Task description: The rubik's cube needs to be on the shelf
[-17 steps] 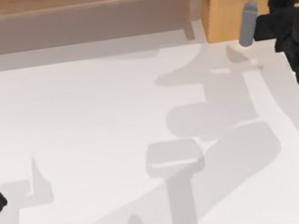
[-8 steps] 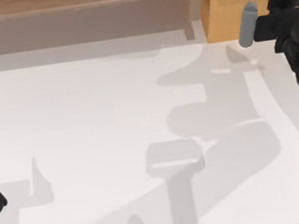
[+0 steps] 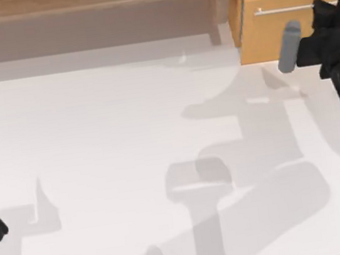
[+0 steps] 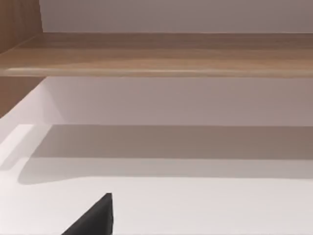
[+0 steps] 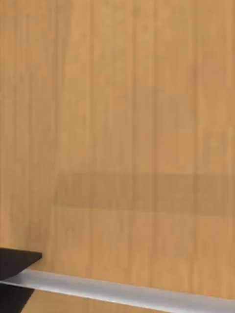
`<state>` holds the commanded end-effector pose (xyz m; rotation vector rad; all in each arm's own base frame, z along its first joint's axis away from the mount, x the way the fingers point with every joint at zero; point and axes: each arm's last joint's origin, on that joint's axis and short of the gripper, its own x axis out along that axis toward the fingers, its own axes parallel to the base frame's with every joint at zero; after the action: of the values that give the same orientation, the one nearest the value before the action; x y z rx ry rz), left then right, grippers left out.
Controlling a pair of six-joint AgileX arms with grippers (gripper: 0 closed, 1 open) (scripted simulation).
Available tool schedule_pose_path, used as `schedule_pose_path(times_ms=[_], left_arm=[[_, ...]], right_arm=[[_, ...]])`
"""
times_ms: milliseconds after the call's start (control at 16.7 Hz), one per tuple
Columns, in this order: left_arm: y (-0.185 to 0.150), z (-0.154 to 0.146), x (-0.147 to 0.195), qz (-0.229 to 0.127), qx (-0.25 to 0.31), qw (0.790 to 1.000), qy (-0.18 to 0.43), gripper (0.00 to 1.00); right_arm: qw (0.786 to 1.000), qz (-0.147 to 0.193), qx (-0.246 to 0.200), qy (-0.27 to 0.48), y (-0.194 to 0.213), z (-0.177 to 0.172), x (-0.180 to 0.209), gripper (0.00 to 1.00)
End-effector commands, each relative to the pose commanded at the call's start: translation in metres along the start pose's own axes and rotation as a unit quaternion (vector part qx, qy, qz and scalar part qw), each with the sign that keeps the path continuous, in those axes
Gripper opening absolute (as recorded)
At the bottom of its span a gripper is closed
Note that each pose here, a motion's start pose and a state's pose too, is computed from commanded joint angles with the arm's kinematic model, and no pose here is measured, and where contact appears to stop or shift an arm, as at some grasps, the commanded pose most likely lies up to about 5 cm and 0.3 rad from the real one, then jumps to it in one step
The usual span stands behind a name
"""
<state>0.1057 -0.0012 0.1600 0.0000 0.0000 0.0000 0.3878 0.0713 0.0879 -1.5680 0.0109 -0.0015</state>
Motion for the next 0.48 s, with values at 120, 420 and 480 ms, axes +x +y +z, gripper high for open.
schedule_pose_path(times_ms=[120, 420, 480], left_arm=[[0.0, 0.0, 0.0, 0.0, 0.0, 1.0, 0.0, 1.0], [0.0, 0.0, 0.0, 0.0, 0.0, 1.0, 0.0, 1.0], [0.0, 0.0, 0.0, 0.0, 0.0, 1.0, 0.0, 1.0]], right_arm=[[1.0, 0.0, 0.0, 0.0, 0.0, 0.0, -0.013, 0.0], [1.0, 0.0, 0.0, 0.0, 0.0, 0.0, -0.021, 0.0], [1.0, 0.002, 0.0, 0.0, 0.001, -0.001, -0.02, 0.0]])
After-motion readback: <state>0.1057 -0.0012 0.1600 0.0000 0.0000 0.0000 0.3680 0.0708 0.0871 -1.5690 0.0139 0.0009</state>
